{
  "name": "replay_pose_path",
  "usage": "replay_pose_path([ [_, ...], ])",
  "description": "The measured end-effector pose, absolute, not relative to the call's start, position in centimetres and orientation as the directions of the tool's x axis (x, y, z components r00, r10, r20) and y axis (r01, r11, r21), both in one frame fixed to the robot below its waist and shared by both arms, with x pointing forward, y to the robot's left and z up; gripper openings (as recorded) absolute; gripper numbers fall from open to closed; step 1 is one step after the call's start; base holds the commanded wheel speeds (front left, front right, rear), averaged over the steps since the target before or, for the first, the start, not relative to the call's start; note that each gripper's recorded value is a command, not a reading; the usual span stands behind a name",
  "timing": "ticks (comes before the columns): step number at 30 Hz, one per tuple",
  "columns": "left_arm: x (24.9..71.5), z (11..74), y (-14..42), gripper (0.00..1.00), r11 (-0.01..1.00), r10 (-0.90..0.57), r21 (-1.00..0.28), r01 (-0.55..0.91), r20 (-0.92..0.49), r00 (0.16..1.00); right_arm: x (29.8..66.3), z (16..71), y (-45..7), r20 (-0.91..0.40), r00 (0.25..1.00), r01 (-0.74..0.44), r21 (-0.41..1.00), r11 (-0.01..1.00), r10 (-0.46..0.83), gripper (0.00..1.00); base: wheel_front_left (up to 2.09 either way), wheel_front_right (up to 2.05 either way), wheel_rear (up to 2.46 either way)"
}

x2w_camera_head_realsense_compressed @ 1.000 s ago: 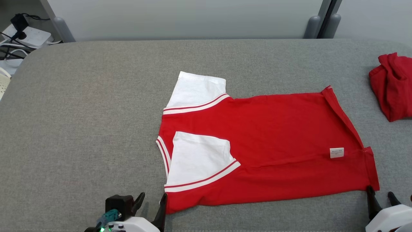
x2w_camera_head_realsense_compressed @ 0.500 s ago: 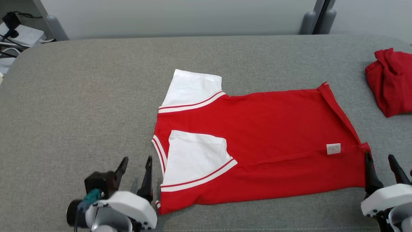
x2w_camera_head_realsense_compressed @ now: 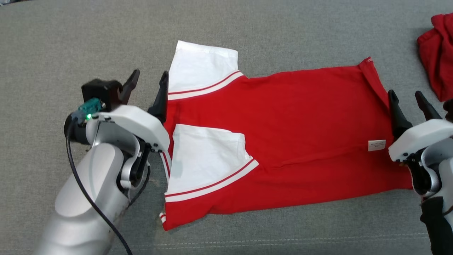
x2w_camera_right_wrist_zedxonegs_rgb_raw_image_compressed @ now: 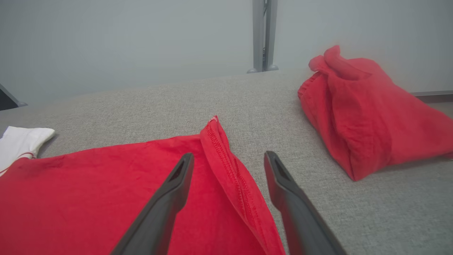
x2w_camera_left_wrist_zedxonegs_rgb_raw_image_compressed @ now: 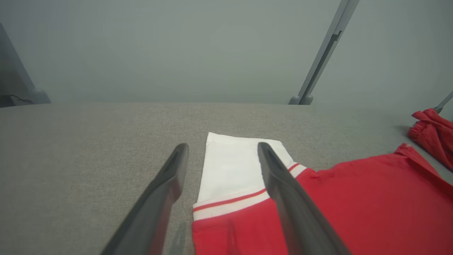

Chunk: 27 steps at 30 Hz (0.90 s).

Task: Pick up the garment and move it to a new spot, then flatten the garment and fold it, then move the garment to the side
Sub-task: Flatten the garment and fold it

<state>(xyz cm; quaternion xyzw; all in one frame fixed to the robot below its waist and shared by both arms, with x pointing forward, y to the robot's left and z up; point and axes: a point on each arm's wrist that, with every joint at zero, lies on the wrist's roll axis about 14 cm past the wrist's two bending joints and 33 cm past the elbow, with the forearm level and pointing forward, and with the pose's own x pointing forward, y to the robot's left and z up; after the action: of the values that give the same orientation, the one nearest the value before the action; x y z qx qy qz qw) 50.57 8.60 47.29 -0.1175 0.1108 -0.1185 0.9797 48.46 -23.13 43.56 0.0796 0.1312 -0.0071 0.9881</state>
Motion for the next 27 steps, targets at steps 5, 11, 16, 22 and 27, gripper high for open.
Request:
replay_pose_path([
  [5, 54.3, 46.7, 7.4, 1.0, 0.937, -0.307, -0.24, 0.254, -0.215, 0.927, 51.0, 41.9, -22.7, -0.343, 0.939, 0.019, 0.155, 0.988, 0.036, 1.0, 0.0, 0.0, 0.0],
  [11, 58.9, 45.5, 6.8, 1.0, 0.936, -0.315, -0.237, 0.261, -0.225, 0.922, 54.9, 40.3, -22.4, -0.427, 0.902, 0.011, 0.17, 0.985, 0.063, 1.0, 0.0, 0.0, 0.0],
  [16, 60.8, 43.9, 6.1, 1.0, 0.926, -0.344, -0.247, 0.284, -0.251, 0.905, 57.1, 39.1, -22.0, -0.471, 0.878, -0.007, 0.174, 0.985, 0.09, 1.0, 0.0, 0.0, 0.0],
  [22, 61.9, 42.5, 4.9, 1.0, 0.922, -0.362, -0.251, 0.294, -0.296, 0.884, 58.4, 38.1, -21.1, -0.496, 0.86, -0.039, 0.166, 0.985, 0.118, 1.0, 0.0, 0.0, 0.0],
  [27, 62.5, 41.6, 4.3, 1.0, 0.925, -0.367, -0.23, 0.301, -0.346, 0.863, 58.9, 38.0, -20.1, -0.504, 0.851, -0.083, 0.155, 0.984, 0.151, 0.0, 0.0, 0.0, 0.0],
])
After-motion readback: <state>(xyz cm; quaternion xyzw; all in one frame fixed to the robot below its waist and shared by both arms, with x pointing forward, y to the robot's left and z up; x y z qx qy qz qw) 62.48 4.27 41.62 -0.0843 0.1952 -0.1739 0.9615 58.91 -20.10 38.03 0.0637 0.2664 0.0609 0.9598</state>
